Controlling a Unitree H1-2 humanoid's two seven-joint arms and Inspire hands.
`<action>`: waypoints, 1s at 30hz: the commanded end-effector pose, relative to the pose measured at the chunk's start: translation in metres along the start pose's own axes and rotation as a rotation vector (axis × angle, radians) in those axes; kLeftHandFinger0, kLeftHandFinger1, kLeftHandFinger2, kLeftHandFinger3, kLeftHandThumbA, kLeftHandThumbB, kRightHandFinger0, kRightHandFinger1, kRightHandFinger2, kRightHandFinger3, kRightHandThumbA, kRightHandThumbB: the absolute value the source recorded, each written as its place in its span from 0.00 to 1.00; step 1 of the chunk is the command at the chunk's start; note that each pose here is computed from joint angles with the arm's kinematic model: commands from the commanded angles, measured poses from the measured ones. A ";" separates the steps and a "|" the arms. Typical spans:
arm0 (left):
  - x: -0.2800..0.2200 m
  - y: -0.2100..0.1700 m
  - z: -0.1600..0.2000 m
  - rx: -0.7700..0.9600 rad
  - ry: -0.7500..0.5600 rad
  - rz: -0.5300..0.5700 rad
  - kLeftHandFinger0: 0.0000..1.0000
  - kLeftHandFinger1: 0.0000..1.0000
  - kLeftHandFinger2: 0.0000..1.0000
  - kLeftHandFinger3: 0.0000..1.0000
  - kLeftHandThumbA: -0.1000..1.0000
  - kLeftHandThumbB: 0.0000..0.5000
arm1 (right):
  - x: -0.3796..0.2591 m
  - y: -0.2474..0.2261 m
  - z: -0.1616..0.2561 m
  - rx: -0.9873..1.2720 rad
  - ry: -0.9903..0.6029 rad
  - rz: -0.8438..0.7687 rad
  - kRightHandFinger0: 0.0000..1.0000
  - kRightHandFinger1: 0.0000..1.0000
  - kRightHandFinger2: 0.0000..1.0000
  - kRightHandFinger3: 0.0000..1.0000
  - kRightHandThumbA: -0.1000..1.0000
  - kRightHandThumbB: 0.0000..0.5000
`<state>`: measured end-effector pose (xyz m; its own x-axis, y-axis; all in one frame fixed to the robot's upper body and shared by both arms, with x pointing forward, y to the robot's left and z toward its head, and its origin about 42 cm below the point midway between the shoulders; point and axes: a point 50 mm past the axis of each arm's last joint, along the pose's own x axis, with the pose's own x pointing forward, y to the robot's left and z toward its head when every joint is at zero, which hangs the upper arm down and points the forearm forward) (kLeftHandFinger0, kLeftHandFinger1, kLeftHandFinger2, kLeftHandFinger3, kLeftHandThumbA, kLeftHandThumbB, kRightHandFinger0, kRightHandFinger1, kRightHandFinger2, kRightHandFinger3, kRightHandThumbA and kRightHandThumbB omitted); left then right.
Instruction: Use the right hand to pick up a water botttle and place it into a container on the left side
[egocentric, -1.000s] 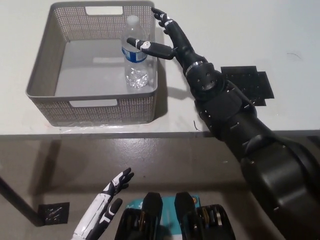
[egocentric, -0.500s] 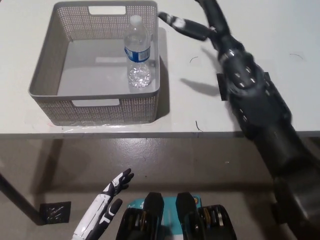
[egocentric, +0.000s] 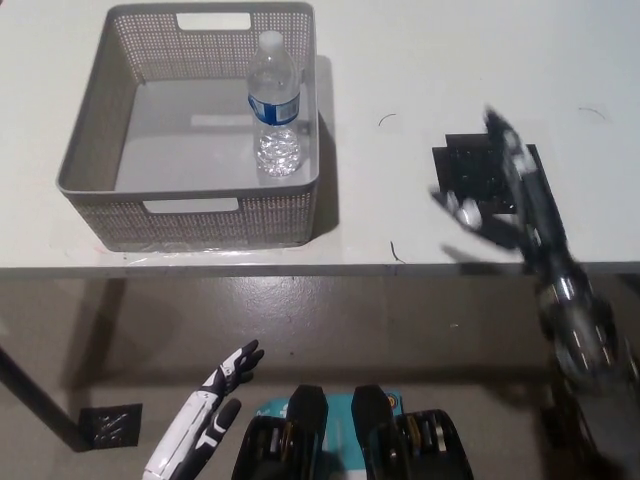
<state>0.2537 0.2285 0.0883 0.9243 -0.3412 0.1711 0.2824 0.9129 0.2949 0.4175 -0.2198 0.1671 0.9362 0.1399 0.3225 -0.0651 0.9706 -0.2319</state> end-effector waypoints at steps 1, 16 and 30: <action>-0.003 0.026 0.002 -0.027 -0.056 0.139 1.00 1.00 1.00 1.00 1.00 0.44 | -0.078 -0.023 0.038 0.058 -0.227 -0.021 1.00 1.00 1.00 1.00 1.00 0.90; -0.004 0.048 -0.002 -0.048 -0.040 0.240 1.00 1.00 1.00 1.00 1.00 0.49 | -0.165 -0.006 -0.032 0.133 0.038 -0.043 1.00 1.00 1.00 1.00 1.00 0.90; -0.006 0.044 -0.015 -0.078 0.030 0.240 1.00 1.00 1.00 1.00 1.00 0.47 | -0.157 0.001 -0.056 0.172 0.108 -0.024 1.00 1.00 1.00 1.00 0.97 0.83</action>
<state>0.2593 0.2711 0.0810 0.9759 -0.1344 0.1718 0.0989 0.9747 0.2005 0.2742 -0.2534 0.0538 0.9864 0.0935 0.1349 -0.0822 0.9928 -0.0867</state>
